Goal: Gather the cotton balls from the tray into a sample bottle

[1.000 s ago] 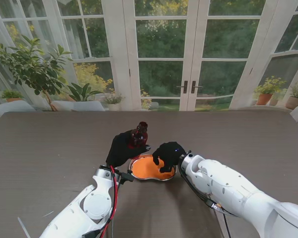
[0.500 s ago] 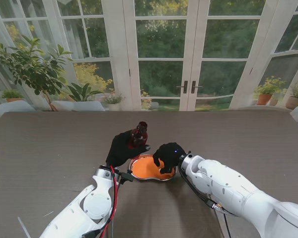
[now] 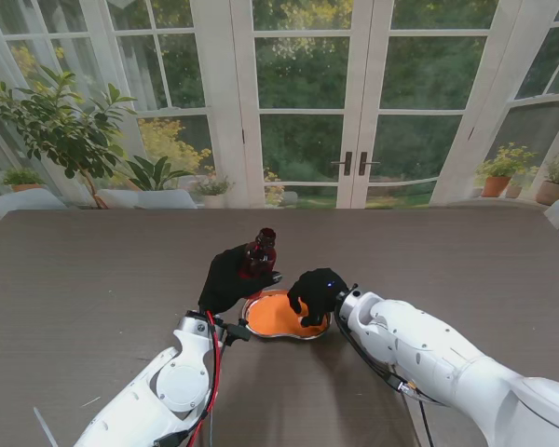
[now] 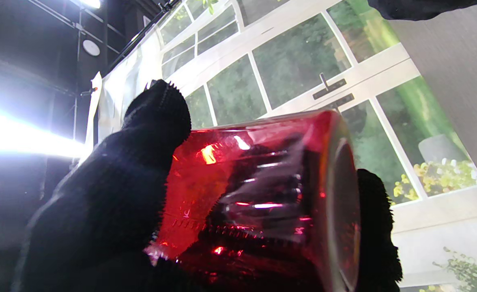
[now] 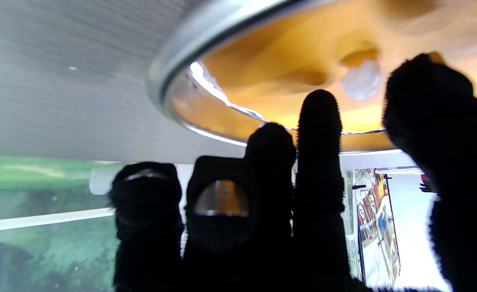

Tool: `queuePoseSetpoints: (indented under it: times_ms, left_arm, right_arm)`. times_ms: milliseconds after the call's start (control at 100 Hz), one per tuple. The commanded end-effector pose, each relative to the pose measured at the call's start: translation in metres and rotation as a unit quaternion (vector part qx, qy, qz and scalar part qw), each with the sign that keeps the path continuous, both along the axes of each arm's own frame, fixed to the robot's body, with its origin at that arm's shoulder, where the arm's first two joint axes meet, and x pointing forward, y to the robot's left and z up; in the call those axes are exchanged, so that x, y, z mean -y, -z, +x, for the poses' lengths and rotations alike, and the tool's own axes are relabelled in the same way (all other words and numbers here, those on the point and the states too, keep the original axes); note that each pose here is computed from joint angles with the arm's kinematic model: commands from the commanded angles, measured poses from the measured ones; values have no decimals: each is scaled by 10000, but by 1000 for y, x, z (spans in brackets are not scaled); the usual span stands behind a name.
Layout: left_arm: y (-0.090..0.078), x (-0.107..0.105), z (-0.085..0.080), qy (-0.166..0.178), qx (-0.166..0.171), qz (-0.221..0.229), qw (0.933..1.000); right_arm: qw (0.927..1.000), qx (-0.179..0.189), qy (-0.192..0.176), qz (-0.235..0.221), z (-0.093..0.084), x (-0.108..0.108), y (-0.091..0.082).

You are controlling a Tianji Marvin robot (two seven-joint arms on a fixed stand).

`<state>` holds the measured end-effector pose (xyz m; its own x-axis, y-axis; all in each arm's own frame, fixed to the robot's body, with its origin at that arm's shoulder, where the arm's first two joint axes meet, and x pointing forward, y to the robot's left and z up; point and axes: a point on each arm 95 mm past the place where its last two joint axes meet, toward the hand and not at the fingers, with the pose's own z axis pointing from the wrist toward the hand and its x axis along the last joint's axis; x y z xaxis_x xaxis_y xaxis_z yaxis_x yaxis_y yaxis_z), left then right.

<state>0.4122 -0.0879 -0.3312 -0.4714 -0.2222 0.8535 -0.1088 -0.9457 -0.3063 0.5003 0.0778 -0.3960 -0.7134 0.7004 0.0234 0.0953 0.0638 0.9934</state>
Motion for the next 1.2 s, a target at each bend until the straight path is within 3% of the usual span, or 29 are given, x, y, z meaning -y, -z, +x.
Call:
queuePoseSetpoints:
  times_ms: [0,1190]
  left_arm:
    - [-1,4,0,82,-8,-17,10000]
    - [1,5,0,100,-64,-33,9999]
  right_arm:
    - [9999,-64,-19,-82,0,-2,3]
    - [9997,-241,-23,-16,0,-2,8]
